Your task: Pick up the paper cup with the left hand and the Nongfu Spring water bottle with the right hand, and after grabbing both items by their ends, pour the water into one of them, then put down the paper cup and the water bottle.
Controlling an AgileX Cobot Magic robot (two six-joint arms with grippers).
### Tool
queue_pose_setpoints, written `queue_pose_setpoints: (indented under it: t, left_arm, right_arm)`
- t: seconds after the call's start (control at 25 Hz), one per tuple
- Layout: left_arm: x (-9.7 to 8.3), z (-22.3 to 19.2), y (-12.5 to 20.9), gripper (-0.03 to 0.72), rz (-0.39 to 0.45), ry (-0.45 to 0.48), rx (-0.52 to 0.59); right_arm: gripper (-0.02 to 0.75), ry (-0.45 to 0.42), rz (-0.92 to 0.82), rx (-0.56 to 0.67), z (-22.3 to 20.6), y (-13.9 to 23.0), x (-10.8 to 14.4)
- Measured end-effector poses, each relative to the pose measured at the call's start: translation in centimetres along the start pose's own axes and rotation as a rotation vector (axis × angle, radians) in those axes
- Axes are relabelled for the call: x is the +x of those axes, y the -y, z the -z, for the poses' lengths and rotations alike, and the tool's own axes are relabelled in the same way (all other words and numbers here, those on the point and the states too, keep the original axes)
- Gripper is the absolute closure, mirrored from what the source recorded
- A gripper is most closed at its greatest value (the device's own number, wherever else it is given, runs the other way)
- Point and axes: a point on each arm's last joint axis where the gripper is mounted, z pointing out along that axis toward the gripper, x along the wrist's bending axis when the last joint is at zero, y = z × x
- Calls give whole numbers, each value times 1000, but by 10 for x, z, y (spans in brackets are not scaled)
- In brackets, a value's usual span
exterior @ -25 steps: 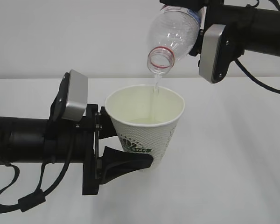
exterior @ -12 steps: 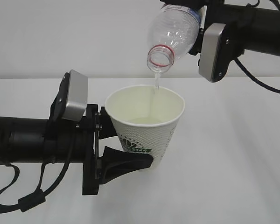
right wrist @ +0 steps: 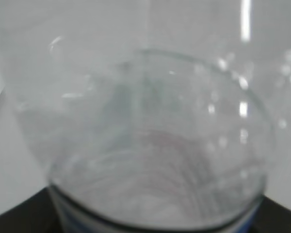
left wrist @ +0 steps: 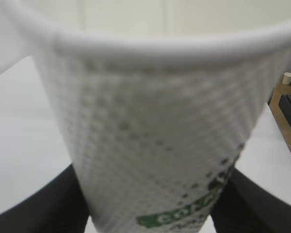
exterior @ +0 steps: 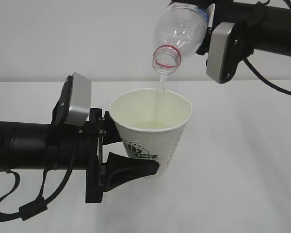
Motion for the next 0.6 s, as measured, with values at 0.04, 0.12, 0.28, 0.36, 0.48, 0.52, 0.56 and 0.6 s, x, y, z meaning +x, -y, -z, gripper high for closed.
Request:
queue_pose_setpoints:
  t: [0.04, 0.12, 0.28, 0.36, 0.48, 0.52, 0.56, 0.6]
  left_arm:
    - [0, 0, 0, 185, 0, 0, 0]
    - [0, 0, 0, 186, 0, 0, 0]
    - [0, 0, 0, 187, 0, 0, 0]
    - [0, 0, 0, 187, 0, -1, 2]
    - [0, 0, 0, 187, 0, -2, 4]
    - [0, 0, 0, 187, 0, -2, 4]
    - [0, 0, 1, 187, -1, -2, 6]
    - [0, 0, 1, 187, -1, -2, 6]
  right_arm:
    - [288, 5, 6, 0, -1, 1, -2]
    - [288, 13, 11, 1, -1, 2, -5]
    - [288, 18, 15, 3, -1, 2, -6]
    - [288, 18, 15, 3, -1, 2, -6]
    - [288, 18, 15, 3, -1, 2, -6]
    - [288, 18, 15, 3, -1, 2, -6]
    - [288, 18, 15, 3, -1, 2, -6]
    - [288, 18, 15, 3, -1, 2, -6]
